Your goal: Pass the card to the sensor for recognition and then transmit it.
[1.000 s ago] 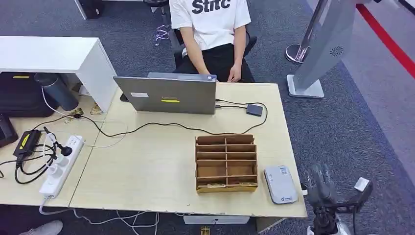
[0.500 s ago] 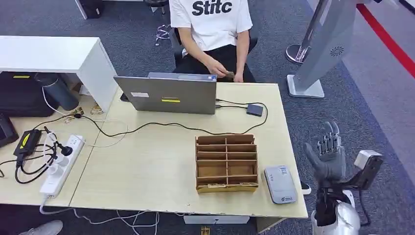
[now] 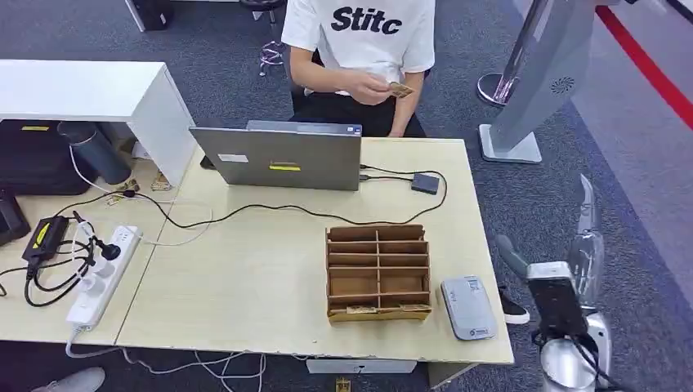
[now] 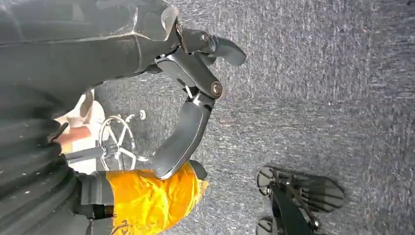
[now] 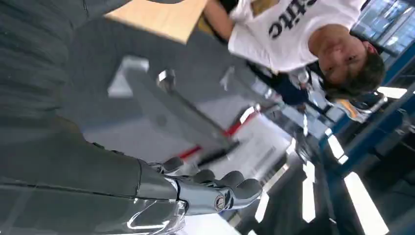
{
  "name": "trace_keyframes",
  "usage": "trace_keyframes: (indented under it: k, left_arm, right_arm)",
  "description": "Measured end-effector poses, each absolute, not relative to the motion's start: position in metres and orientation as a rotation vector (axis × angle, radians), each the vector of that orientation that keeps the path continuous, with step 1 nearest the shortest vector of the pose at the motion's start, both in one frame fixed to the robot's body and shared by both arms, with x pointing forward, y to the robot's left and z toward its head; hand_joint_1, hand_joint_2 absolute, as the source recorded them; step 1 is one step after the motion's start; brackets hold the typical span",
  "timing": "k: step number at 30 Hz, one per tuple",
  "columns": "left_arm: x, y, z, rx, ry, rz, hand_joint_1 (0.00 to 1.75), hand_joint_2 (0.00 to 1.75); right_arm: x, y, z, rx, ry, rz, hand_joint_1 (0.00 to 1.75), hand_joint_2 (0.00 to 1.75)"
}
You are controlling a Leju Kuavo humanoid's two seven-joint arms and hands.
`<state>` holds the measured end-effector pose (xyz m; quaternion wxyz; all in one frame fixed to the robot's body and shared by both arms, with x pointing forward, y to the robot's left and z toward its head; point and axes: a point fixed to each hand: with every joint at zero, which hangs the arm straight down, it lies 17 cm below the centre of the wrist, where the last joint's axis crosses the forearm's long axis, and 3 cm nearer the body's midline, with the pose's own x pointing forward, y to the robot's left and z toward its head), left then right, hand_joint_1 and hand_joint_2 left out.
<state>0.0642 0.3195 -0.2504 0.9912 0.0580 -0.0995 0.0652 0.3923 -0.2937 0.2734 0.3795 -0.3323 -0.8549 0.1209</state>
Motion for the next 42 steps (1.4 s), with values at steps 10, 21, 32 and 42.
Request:
trace_keyframes:
  k: [10, 21, 32, 42]
  left_arm:
    - [0.066, 0.322, -0.251, 0.123, -0.220, 0.111, 0.00, 1.75]
    - [0.065, 0.332, -0.257, 0.139, -0.226, 0.082, 0.00, 1.75]
    - [0.078, 0.345, -0.267, 0.148, -0.246, -0.010, 0.00, 1.75]
    - [0.076, 0.341, -0.271, 0.117, -0.242, -0.035, 0.00, 1.75]
  right_arm:
    - [0.366, -0.246, 0.302, -1.150, -2.250, 0.511, 0.00, 1.75]
    - [0.362, -0.193, 0.298, -1.109, -2.300, 0.616, 0.00, 1.75]
    - [0.447, -0.096, 0.331, -0.782, -2.343, 0.848, 0.00, 1.75]
    - [0.464, -0.065, 0.337, -0.682, -2.348, 0.907, 0.00, 1.75]
